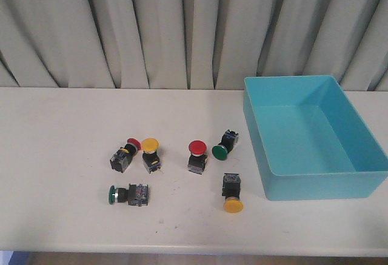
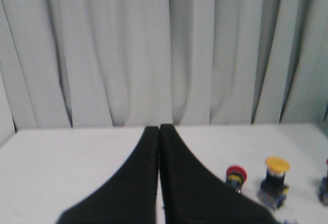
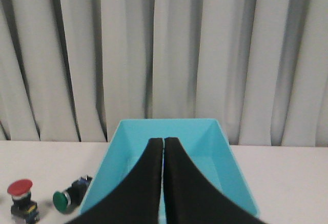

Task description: Pick red and yellow buttons and place in box

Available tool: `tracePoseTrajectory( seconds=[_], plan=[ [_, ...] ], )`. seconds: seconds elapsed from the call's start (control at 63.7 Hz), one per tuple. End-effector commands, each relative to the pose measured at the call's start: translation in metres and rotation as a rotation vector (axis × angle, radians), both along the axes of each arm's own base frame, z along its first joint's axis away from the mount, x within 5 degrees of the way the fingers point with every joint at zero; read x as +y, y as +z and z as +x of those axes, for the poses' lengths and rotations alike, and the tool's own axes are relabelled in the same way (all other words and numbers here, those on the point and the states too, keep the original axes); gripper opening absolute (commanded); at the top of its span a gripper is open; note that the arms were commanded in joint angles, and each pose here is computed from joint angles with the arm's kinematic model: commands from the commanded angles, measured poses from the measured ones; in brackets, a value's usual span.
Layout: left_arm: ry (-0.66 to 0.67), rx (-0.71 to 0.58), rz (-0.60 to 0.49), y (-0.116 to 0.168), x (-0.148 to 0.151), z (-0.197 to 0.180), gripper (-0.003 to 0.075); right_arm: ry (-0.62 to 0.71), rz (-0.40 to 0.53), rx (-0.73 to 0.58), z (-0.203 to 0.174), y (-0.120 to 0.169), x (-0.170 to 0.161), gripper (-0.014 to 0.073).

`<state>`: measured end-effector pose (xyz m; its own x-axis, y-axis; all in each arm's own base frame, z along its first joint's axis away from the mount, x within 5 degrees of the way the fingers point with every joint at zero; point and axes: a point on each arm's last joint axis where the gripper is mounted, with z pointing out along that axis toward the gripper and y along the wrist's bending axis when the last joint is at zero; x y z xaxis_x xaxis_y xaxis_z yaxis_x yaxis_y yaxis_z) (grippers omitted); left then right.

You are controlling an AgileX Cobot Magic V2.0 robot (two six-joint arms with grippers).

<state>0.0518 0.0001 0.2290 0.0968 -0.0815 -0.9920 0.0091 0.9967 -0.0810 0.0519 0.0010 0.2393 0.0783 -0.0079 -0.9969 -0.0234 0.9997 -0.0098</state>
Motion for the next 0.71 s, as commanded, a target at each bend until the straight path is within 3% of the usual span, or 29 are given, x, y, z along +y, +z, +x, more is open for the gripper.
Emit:
tracePoseTrajectory(
  seconds=[0.0,0.173,0.298,0.408,0.69],
  plan=[
    [-0.005,-0.143,-0.031,0.047,0.000,-0.008,-0.0006,-0.008,-0.008,-0.078,-0.002,0.047,0.000,-0.0003],
    [0.005,-0.065,-0.026,0.113,0.001,-0.004,-0.0006,-0.018,-0.011,0.013,0.010,0.096,-0.001,-0.0003],
    [0.015,0.064,0.010,0.142,0.001,0.014,-0.0006,-0.026,-0.012,0.135,0.030,0.119,-0.001,-0.0003],
    [0.018,0.189,0.025,0.145,0.001,0.035,-0.0006,-0.031,-0.015,0.267,0.050,0.123,-0.001,-0.0003],
    [0.019,0.450,0.025,0.119,0.002,0.068,-0.0006,-0.038,-0.023,0.555,0.086,0.091,-0.001,-0.0003]
  ],
)
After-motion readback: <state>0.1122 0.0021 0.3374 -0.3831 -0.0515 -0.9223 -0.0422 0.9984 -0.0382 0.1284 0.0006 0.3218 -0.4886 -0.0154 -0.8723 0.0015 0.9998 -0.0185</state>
